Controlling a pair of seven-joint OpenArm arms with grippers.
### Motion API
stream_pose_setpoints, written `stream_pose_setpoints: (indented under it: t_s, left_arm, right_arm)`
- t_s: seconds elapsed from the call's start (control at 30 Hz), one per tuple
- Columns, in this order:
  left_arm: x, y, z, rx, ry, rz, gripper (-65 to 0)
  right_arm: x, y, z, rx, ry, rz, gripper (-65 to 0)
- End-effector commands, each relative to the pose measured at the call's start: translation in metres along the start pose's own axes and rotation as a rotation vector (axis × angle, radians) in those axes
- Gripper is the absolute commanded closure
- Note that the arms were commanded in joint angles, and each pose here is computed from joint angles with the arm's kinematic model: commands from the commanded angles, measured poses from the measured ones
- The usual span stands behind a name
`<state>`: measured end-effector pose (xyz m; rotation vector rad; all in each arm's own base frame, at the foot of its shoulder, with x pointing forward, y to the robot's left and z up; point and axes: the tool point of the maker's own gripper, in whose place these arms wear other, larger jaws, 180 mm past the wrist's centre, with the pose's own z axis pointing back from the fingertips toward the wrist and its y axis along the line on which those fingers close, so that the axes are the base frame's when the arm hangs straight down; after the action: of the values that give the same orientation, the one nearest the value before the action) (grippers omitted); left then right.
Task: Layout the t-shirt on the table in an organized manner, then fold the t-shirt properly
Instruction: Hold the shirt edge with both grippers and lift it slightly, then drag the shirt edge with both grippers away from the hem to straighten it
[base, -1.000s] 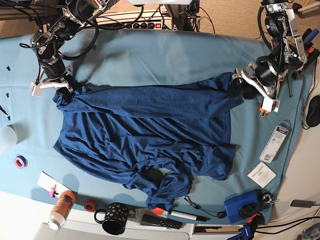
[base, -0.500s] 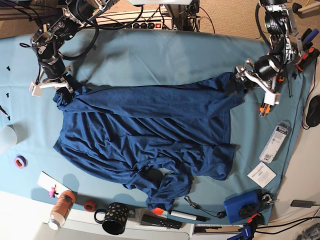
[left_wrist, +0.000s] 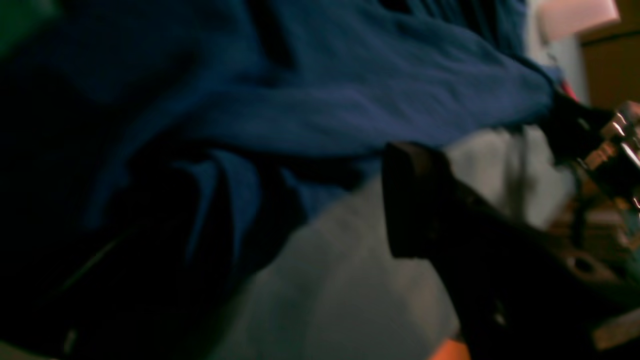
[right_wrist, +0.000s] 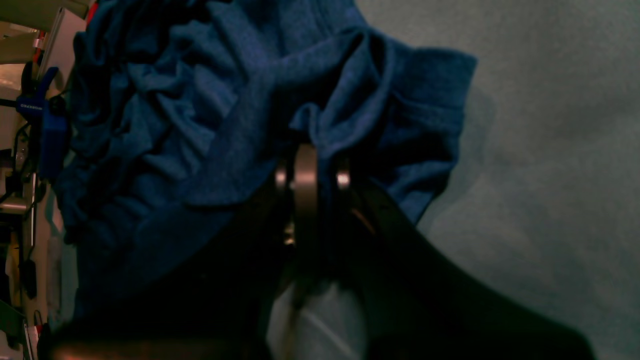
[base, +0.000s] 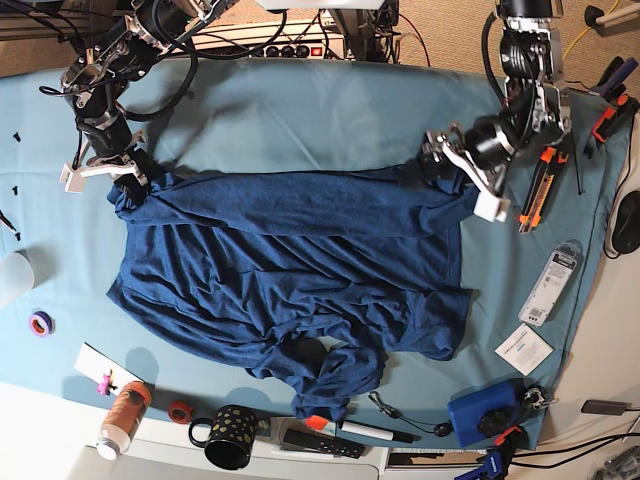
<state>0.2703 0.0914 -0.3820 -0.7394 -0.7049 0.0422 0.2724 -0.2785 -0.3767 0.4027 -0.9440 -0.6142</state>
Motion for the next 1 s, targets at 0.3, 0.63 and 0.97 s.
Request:
stream_pose_setpoints:
  t_s: [0.3,0.63,0.97]
  left_arm:
    - [0.029,0.024,0.016,0.081,-0.077,0.006,-39.3]
    - [0.028,0.016,0.016,0.039,-0.069,-0.060,0.0]
    - [0.008,0.023,0.037,0.014,-0.017,-0.039,0.0]
  right_arm:
    - [0.016,0.007,0.001,0.026,-0.044,0.019,0.0]
    - [0.015,0.007,0.002,0.027,-0.030,0.029,0.0]
    - [0.004,-0.005,0.022,0.062,0.060,0.070,0.0]
